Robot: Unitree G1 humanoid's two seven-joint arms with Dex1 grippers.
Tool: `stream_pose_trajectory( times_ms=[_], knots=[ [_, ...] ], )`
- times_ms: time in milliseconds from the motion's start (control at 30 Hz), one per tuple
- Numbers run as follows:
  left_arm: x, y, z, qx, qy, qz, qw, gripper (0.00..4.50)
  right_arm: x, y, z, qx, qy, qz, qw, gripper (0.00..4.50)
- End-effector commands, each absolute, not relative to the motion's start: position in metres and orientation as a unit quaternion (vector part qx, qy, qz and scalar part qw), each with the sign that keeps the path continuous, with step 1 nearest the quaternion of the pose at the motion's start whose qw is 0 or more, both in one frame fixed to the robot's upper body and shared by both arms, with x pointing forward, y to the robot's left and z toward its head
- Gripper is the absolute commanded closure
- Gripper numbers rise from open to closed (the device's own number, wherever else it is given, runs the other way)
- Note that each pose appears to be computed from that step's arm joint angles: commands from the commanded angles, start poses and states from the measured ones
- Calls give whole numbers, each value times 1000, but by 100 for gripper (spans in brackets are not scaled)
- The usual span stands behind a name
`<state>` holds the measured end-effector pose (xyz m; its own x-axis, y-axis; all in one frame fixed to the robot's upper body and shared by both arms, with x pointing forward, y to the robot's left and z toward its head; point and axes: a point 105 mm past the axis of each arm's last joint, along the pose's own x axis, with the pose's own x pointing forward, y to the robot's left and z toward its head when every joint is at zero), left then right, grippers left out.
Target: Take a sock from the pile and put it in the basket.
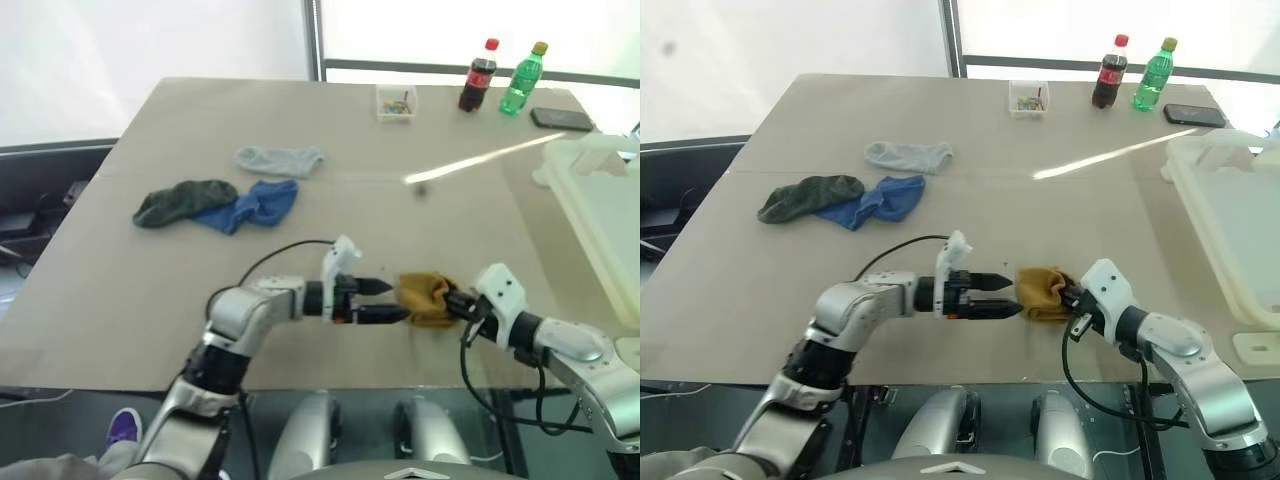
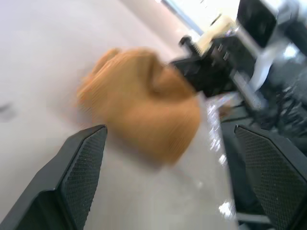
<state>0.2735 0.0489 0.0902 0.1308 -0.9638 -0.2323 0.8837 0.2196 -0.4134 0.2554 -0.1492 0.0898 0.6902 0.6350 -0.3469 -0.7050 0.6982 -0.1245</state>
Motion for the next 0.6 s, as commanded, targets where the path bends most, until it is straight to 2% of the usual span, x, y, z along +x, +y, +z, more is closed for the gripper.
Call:
stream_pose_trajectory(
  times_ms=[33,67,167,233,333,433,600],
  knots=[
    [269,58,103,-65,186,-637,745,0,253,-149,128,-113,75,369,920,446],
    [269,60,104,-65,185,-637,746,0,251,-148,134,-111,66,371,920,446],
    [268,78,98,-6,170,-631,757,0,242,-142,151,-99,50,390,914,356],
    [269,87,97,30,155,-628,762,0,243,-141,158,-97,42,385,917,275],
    [268,97,95,68,137,-625,765,0,244,-136,162,-86,44,392,915,118],
    [266,109,99,102,125,-622,766,0,256,-126,156,-78,60,383,918,6],
    [266,125,107,123,113,-613,772,0,274,-130,120,-94,139,328,930,6]
  ],
)
